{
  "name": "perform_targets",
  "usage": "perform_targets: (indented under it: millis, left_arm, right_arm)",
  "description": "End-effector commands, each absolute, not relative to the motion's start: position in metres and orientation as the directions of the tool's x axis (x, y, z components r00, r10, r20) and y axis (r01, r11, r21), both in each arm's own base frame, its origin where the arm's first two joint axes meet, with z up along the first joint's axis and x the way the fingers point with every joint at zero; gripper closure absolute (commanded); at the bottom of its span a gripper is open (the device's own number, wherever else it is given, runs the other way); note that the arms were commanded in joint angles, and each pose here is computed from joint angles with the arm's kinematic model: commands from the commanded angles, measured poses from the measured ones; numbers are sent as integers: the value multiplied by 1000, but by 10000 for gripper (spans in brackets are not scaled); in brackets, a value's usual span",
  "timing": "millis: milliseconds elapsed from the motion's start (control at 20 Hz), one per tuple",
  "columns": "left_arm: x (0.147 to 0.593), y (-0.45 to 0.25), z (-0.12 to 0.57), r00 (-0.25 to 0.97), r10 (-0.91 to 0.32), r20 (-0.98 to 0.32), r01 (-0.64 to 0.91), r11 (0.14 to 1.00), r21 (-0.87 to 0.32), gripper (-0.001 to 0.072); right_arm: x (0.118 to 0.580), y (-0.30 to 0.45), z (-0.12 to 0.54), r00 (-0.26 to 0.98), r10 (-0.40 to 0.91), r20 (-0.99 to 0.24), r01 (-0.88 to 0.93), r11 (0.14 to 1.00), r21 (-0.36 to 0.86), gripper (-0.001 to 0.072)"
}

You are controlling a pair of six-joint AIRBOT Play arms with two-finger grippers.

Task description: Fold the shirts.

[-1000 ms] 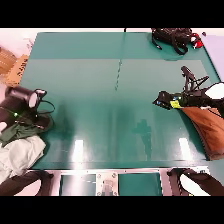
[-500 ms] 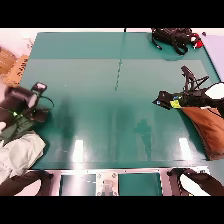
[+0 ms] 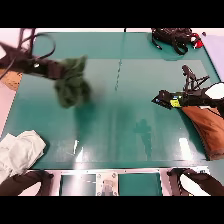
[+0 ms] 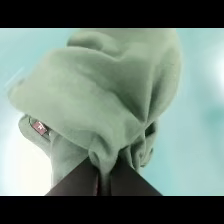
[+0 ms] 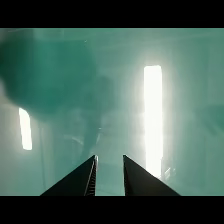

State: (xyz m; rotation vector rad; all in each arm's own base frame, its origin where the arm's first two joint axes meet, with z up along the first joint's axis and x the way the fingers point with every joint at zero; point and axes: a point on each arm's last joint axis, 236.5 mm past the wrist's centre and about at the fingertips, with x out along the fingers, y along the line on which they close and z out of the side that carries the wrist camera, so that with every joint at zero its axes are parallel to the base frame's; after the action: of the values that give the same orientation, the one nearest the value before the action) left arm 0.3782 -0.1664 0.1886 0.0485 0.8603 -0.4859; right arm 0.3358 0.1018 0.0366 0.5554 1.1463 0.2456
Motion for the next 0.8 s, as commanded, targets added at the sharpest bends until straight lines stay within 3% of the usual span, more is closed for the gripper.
perform_targets:
  millis: [0, 150, 200, 250, 600, 700, 750]
  left_arm:
    - [365, -269, 201, 463, -606, -647, 602, 751, -273, 685]
    - [355, -319, 132, 301, -600, -741, 638, 704, -311, 677]
    - [353, -326, 110, 256, -584, -770, 636, 702, -321, 383]
    - [351, -328, 90, 209, -563, -800, 619, 709, -337, -13]
    - [365, -202, 63, 88, -401, -912, 403, 852, -335, -9]
    - [368, -173, 42, 67, -388, -919, 314, 883, -349, -9]
    - [370, -166, 26, 70, -396, -916, 272, 891, -364, -9]
  right_arm:
    - [337, 102, 37, 409, 458, -789, 94, 839, 536, 497]
    - [338, 98, 37, 413, 452, -791, 102, 840, 533, 466]
    - [339, 95, 37, 416, 449, -791, 109, 839, 534, 332]
    - [340, 91, 37, 421, 444, -791, 119, 838, 533, 230]
    - [344, 28, 20, 427, 385, -818, 265, 812, 520, 226]
    - [343, 33, -3, 365, 407, -837, 273, 813, 514, 335]
    - [342, 39, -17, 324, 423, -846, 274, 814, 512, 341]
